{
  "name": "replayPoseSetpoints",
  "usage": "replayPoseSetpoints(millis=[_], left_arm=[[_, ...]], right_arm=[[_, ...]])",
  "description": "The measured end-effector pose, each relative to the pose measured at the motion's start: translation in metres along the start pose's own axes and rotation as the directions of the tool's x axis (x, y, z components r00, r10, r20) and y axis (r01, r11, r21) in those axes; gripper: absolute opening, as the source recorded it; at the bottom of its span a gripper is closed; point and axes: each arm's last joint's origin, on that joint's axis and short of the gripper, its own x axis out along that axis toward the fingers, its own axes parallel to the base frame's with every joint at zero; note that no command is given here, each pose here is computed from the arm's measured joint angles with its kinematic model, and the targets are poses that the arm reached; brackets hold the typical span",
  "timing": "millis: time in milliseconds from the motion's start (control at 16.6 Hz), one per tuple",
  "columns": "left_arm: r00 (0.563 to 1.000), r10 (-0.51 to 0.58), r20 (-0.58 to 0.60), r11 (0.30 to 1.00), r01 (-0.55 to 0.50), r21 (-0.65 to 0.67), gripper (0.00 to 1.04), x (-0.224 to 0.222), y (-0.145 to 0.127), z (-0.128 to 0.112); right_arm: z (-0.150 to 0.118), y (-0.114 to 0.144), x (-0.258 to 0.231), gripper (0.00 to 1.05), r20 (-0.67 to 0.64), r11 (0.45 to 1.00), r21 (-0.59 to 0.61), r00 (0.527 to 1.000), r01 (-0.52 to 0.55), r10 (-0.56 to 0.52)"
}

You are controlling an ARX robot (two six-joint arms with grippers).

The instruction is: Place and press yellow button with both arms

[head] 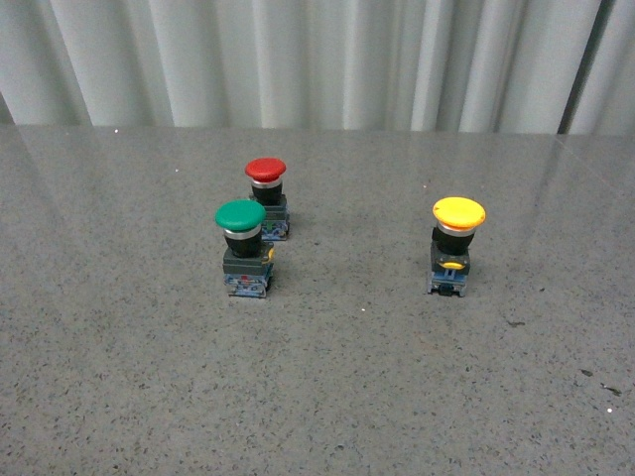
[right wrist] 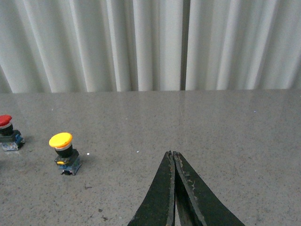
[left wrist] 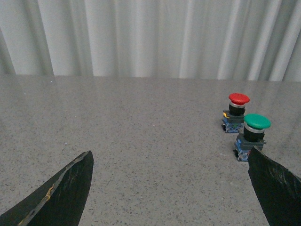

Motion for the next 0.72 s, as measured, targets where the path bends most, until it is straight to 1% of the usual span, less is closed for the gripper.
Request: replayPoseSetpoints(millis=[121,241,724], left_arm=[[1.0,-0.001,0.0,1.0,0.001,0.0,0.98,0.0,0.0,0.0],[1.0,-0.001,0.0,1.0,0.001,0.0,0.98,0.0,0.0,0.0],[1.0,-0.001,0.0,1.0,0.001,0.0,0.98,0.0,0.0,0.0]], right_arm=[[-0.003,0.0,-0.001,0.02,0.022,1.0,-0.004,1.0,0.001,-0.001],[-0.016,0.0,0.0,0.02,-0.002,1.0,-0.008,1.0,0.001,-0.001],[-0.033,-0.001,0.0,0.02,0.008,1.0,-0.013,1.0,0.001,-0.001]])
